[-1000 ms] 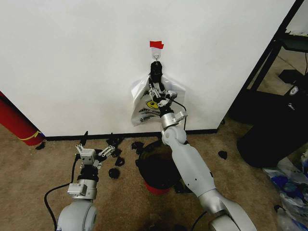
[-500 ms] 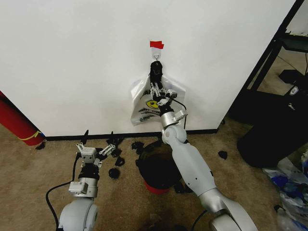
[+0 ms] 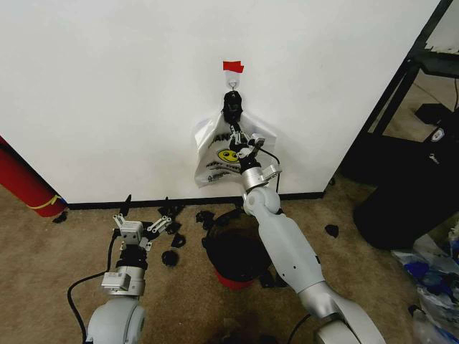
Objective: Pick up the garbage bag from the wall and place it over the trash bin.
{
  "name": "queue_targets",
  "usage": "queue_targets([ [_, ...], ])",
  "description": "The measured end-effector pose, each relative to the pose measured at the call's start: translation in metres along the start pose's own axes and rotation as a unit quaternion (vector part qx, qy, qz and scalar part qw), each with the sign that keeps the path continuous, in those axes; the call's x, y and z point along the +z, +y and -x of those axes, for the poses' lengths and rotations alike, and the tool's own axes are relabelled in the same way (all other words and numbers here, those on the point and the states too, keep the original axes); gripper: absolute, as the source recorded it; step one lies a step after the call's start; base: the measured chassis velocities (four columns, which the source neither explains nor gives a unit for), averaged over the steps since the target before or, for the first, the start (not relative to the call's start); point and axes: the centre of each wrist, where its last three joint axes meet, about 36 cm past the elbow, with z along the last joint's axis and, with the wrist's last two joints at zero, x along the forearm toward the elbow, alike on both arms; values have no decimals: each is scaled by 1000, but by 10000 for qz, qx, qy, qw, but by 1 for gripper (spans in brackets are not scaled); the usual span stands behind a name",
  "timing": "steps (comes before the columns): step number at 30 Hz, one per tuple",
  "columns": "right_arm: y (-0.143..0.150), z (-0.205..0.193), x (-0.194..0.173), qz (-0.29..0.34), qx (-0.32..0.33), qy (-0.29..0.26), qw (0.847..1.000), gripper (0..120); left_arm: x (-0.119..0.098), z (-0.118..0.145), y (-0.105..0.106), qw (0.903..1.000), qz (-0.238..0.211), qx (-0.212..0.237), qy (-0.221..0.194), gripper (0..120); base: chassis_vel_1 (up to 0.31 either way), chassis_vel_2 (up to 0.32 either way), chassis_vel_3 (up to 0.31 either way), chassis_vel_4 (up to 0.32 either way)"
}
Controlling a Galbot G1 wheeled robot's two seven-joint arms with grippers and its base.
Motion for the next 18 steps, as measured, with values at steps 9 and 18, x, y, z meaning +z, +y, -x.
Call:
queue_targets([
  [9, -1, -4, 3, 28, -2, 32, 10000, 0, 0, 1, -1, 10000, -2, 4, -7, 100, 0, 0, 0, 0],
  [18, -3, -5, 1, 15, -67, 43, 10000, 0, 1, 0, 0, 10000, 2, 10, -5, 100, 0, 0, 0, 0],
])
